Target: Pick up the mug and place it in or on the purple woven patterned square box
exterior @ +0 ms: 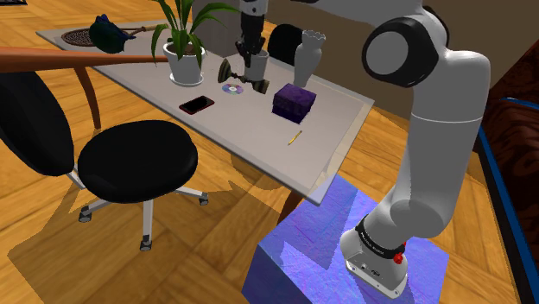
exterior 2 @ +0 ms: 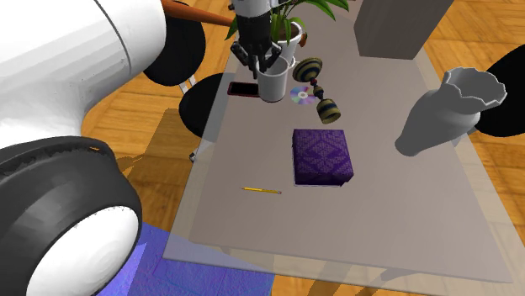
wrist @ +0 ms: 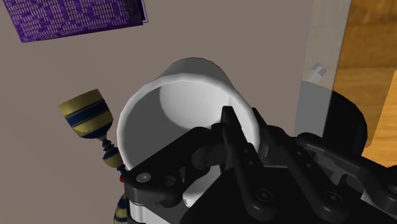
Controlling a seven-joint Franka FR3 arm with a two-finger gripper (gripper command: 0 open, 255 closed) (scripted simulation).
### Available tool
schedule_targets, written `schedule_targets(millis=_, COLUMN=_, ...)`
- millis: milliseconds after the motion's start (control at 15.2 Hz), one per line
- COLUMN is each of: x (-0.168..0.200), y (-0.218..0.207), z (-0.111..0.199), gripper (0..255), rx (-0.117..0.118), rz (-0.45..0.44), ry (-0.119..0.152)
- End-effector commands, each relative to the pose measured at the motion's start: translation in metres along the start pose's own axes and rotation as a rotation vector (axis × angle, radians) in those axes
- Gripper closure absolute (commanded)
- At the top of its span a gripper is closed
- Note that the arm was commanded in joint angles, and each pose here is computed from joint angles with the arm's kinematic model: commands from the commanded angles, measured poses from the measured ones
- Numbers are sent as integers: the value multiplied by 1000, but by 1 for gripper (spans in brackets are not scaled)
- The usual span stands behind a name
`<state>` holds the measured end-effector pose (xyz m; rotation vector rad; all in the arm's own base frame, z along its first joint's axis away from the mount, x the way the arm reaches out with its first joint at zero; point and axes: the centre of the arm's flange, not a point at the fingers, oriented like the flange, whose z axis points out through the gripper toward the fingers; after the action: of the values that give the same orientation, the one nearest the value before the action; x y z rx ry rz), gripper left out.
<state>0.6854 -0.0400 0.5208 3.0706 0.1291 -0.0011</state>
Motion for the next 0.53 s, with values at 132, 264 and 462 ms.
schedule_targets(millis=132, x=0, y=2, z=-22, gripper=255, rx=0, rz=0, ry=0)
schedule_targets(millis=264, x=0, y=2, z=-32, gripper=255, rx=0, rz=0, ry=0)
schedule_targets(millis=462, x=0, y=3, z=-48, gripper=255, rx=0, rz=0, ry=0)
